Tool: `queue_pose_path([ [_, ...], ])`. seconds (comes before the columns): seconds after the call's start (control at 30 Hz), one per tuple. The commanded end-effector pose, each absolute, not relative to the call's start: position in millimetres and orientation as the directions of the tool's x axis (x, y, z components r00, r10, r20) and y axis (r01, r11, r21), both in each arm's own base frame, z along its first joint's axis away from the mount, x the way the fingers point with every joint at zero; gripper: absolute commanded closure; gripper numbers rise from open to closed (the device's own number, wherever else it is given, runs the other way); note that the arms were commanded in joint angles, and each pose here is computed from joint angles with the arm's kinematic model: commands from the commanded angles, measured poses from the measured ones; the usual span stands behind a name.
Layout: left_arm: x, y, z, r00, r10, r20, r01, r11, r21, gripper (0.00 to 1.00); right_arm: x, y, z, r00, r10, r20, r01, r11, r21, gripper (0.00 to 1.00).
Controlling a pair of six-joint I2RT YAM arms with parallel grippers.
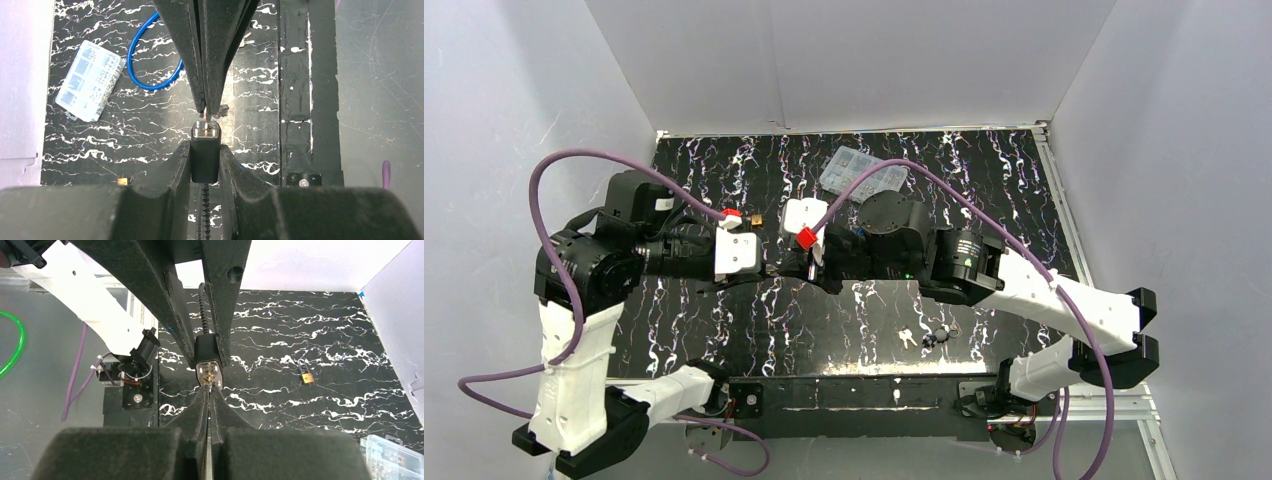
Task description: Unlock with the key
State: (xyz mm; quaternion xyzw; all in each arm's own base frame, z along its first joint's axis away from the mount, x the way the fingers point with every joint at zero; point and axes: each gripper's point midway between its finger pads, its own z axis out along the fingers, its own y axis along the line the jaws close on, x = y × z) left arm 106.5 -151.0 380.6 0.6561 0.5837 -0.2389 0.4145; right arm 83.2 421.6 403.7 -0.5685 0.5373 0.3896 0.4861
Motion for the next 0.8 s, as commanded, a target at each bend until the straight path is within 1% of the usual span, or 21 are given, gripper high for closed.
queue_pose_path([
  [0.0, 80, -142, 369, 0.119, 0.598, -0.793, 0.989, 0.003, 0.151, 1.00, 85, 402, 407, 0.164, -0.249, -0.955, -0.979, 0.077, -0.189, 0.99],
  [0.33, 83, -139, 367, 0.110, 0.621, -0.776, 0.989, 0.008, 0.146, 1.00, 81, 393, 402, 0.186, -0.277, -0.943, -0.974, 0.076, -0.214, 0.99],
  [0.4, 84, -138, 365, 0.109, 0.626, -0.772, 0.989, 0.011, 0.149, 1.00, 86, 390, 403, 0.184, -0.284, -0.941, -0.970, 0.105, -0.221, 0.99],
  [0.63, 91, -133, 360, 0.105, 0.662, -0.742, 0.987, 0.023, 0.160, 1.00, 86, 385, 406, 0.182, -0.293, -0.938, -0.968, 0.115, -0.223, 0.99],
  [0.77, 91, -129, 354, 0.107, 0.681, -0.724, 0.988, 0.010, 0.155, 1.00, 89, 393, 412, 0.192, -0.286, -0.939, -0.965, 0.119, -0.233, 0.99],
])
